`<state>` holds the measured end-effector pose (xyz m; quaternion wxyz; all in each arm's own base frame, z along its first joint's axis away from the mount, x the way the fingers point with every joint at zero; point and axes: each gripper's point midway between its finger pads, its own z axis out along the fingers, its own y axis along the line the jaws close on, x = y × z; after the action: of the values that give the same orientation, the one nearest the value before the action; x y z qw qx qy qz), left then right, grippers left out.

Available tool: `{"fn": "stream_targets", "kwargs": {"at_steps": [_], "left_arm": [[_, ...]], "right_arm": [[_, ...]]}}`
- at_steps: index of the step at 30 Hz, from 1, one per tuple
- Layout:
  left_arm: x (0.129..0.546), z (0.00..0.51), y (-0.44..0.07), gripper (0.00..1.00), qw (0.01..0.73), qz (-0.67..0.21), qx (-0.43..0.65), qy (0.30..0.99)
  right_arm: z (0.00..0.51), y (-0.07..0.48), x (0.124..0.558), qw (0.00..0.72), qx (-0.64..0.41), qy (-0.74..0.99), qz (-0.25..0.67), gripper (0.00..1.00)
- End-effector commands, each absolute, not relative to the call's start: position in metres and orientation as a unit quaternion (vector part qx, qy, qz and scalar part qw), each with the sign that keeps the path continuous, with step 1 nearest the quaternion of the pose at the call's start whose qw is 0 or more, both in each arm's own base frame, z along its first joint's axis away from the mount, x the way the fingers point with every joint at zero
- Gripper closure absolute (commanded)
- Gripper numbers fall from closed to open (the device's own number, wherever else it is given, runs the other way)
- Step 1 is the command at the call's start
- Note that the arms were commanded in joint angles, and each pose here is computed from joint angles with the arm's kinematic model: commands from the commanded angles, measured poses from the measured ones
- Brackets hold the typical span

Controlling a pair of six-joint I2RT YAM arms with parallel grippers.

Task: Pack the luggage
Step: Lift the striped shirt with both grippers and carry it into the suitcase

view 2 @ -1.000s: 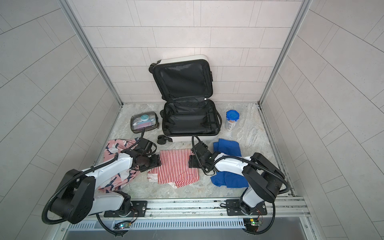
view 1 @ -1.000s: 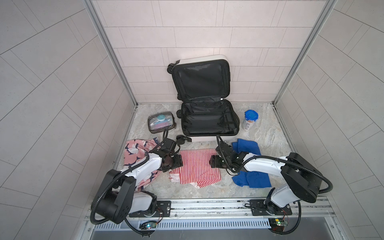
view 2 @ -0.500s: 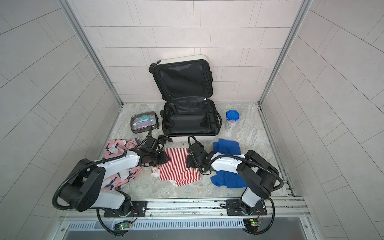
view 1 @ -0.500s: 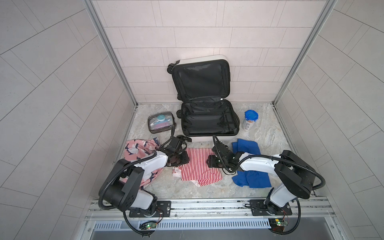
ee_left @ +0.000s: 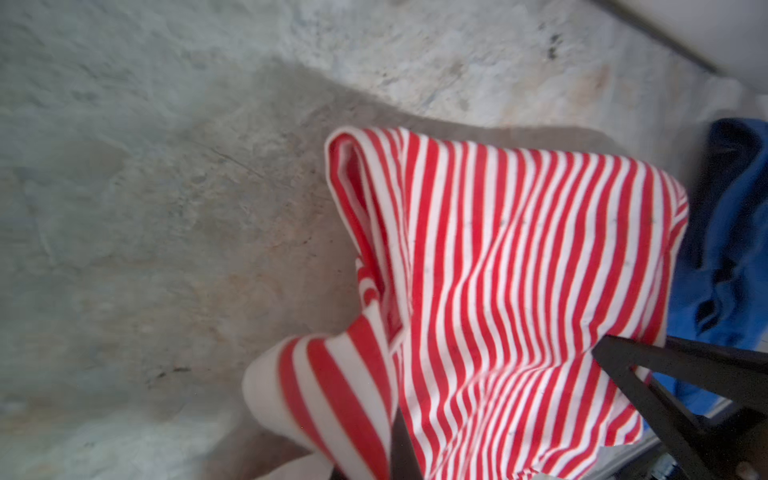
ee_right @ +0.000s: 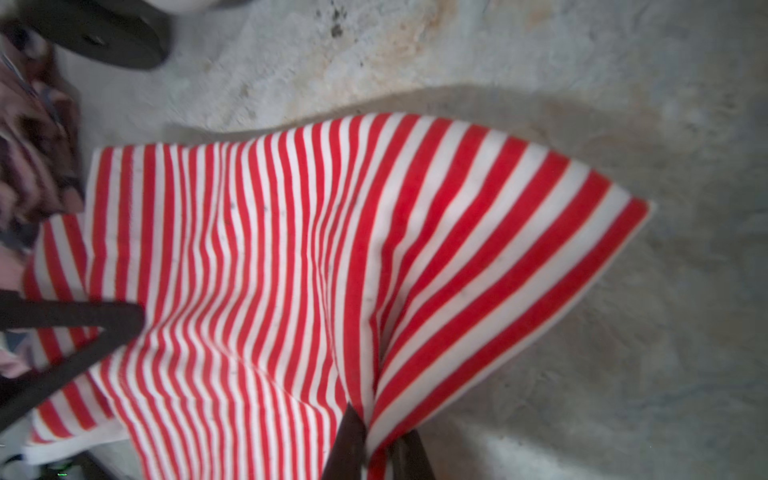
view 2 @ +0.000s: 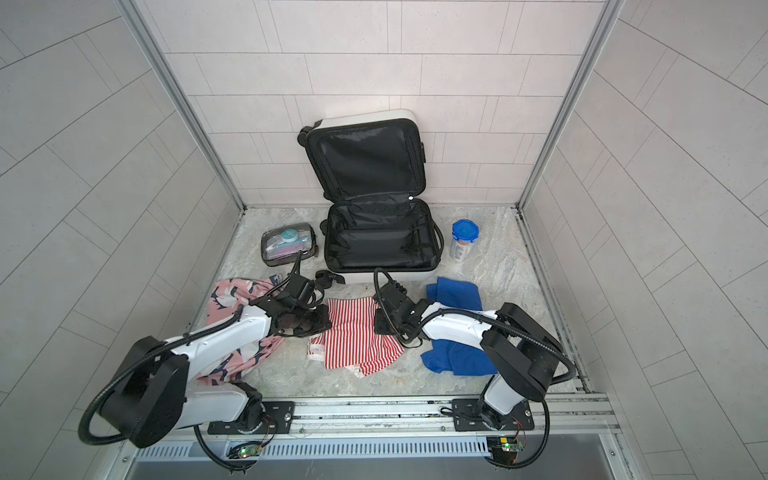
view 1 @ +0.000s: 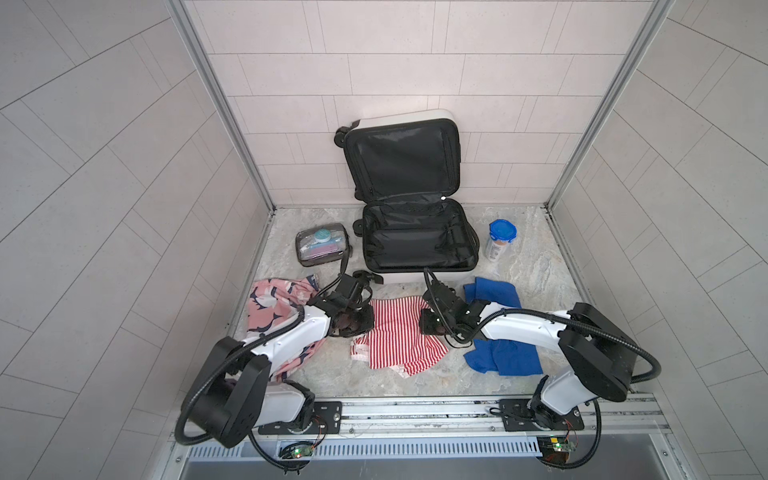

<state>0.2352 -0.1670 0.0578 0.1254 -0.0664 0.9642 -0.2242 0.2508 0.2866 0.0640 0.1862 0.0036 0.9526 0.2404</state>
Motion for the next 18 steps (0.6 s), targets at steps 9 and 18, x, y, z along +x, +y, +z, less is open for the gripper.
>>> {"fn": "stream_targets", "kwargs": {"at_steps": [9, 18], "left_arm": [[0.265, 0.171, -0.182, 1.0, 0.207, -0.266, -0.047, 0.94], [0.329, 0.256, -0.195, 1.0, 0.305, -0.256, -0.026, 0.917]], "right_arm": [[0.176, 0.3, 0.266, 0.243, -0.025, 0.929, 0.277, 1.0], [0.26, 0.293, 0.319, 0.292, -0.011, 0.901, 0.321, 1.0]]}}
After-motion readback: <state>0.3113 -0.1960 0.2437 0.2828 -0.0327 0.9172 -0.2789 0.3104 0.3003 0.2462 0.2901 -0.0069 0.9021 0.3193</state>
